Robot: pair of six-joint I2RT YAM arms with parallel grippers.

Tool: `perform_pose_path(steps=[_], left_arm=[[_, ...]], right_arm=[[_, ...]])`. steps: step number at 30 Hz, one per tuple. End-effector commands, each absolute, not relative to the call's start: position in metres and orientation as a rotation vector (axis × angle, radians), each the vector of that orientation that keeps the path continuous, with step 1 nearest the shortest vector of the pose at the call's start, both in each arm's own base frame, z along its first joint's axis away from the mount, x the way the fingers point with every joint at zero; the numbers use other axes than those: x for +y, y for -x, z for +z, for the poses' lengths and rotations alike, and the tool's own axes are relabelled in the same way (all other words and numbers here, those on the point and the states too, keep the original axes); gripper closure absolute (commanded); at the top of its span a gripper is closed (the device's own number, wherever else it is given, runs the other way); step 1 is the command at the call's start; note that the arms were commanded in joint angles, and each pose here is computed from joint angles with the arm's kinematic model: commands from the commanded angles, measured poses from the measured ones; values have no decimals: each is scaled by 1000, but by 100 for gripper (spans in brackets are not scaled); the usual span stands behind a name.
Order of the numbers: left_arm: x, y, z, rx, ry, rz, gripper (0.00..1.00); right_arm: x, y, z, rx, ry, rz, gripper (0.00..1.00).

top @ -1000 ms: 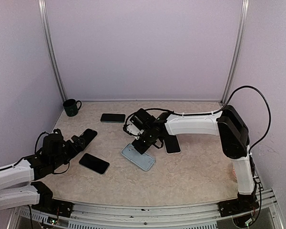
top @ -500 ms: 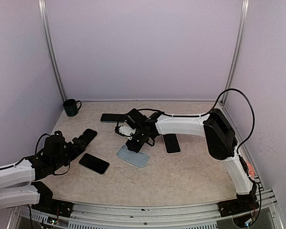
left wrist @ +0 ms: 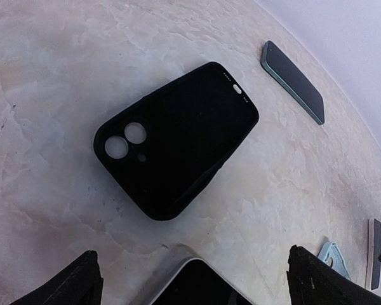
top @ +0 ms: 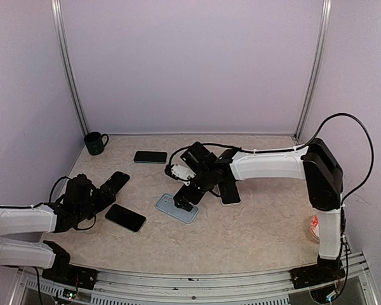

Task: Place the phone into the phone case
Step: Move the phone case to the center of the board, then move the phone to the center of the board.

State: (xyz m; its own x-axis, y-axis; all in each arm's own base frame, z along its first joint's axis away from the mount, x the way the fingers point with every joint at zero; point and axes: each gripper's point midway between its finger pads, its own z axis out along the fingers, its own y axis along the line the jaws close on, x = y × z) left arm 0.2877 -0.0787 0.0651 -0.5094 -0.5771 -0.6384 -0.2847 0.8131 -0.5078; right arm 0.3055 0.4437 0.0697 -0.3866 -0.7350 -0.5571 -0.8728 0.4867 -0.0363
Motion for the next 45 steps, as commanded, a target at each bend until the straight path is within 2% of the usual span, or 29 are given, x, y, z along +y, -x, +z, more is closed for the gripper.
perform_pose_path(steps=[1,9,18,28,40,45], left_arm=[[-86,-309,79,2091,550,-445,1],[-101,-319,60,2183,465,-451,1],[-127,-302,52,2232,369,-552,3],[-128,-302,40,2263,353,-527,3],[-129,-297,32,2277,351,-502,3],[-122,-297,45,2217,369,-493,3]], right_arm=[[444,-289,128,2117,1214,547,1],[414,-262,154,2092,1128,641,1],[391,-247,155,2091,1081,658,1],[396,-205,169,1837,1139,817,1],[424,-177,141,1732,1250,865,1],[441,-166,131,1681,1284,836,1]])
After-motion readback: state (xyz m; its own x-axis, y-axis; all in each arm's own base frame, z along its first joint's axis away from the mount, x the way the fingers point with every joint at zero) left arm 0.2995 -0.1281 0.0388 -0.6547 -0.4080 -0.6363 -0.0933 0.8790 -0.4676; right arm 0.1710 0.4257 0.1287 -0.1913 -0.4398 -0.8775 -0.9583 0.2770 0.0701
